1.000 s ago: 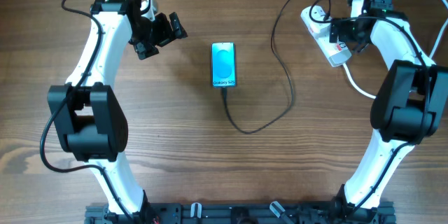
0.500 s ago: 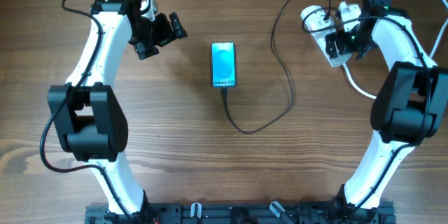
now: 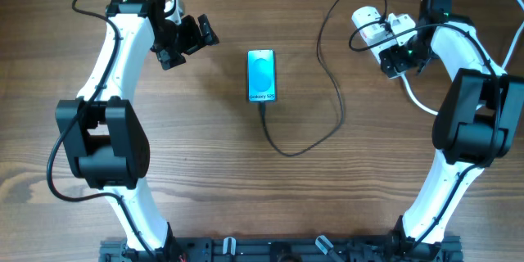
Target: Plug charger to phone and switch on socket
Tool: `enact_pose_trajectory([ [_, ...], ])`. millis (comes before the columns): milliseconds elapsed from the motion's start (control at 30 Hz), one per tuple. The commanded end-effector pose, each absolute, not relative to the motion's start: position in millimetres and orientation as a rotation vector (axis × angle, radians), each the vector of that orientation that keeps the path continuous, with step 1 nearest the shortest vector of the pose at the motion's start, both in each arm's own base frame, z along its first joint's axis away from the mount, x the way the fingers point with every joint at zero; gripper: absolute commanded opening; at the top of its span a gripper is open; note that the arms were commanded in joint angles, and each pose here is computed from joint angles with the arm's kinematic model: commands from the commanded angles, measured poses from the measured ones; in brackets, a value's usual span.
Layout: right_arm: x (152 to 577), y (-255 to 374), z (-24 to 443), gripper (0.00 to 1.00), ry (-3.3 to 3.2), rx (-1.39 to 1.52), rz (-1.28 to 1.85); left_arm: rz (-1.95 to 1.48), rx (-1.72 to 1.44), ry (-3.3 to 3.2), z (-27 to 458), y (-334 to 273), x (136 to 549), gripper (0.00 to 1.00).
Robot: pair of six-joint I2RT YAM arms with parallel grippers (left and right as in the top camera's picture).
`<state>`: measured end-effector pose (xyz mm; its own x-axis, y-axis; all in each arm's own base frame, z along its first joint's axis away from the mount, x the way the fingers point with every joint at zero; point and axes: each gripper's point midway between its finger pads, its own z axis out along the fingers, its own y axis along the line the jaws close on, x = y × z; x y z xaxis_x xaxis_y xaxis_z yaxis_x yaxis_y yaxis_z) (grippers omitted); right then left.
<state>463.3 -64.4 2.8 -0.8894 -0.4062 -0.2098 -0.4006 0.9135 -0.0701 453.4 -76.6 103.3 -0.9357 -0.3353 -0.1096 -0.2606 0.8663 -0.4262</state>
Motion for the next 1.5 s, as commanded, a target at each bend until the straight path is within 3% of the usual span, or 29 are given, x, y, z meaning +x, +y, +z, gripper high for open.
enact_pose_trajectory([
  [0,454,-63,-10,0.77,2.897,-0.597,0.011,-0.606,-0.429,2.839,113,-76,453,1.0],
  [200,441,-60,-11,0.7,2.957,-0.539,0.051,-0.606,-0.429,2.839,113,-76,453,1.0],
  [500,415,-56,-13,0.68,3.092,-0.339,0.11,-0.606,-0.429,2.839,113,-76,453,1.0],
  [533,415,-56,-13,0.74,3.093,-0.332,0.11,-0.606,-0.429,2.839,113,-76,453,1.0],
  [600,420,-57,-13,0.98,3.078,-0.293,0.103,-0.606,-0.429,2.839,113,-76,453,1.0],
  [633,423,-58,-11,1.0,3.068,-0.271,0.097,-0.606,-0.429,2.839,113,-76,453,1.0],
  [900,459,-63,40,1.0,2.868,-0.227,0.025,-0.606,-0.43,2.839,113,-76,453,1.0],
  [1467,487,-68,48,1.0,2.752,-0.224,-0.017,-0.606,-0.43,2.839,113,-76,453,1.0],
])
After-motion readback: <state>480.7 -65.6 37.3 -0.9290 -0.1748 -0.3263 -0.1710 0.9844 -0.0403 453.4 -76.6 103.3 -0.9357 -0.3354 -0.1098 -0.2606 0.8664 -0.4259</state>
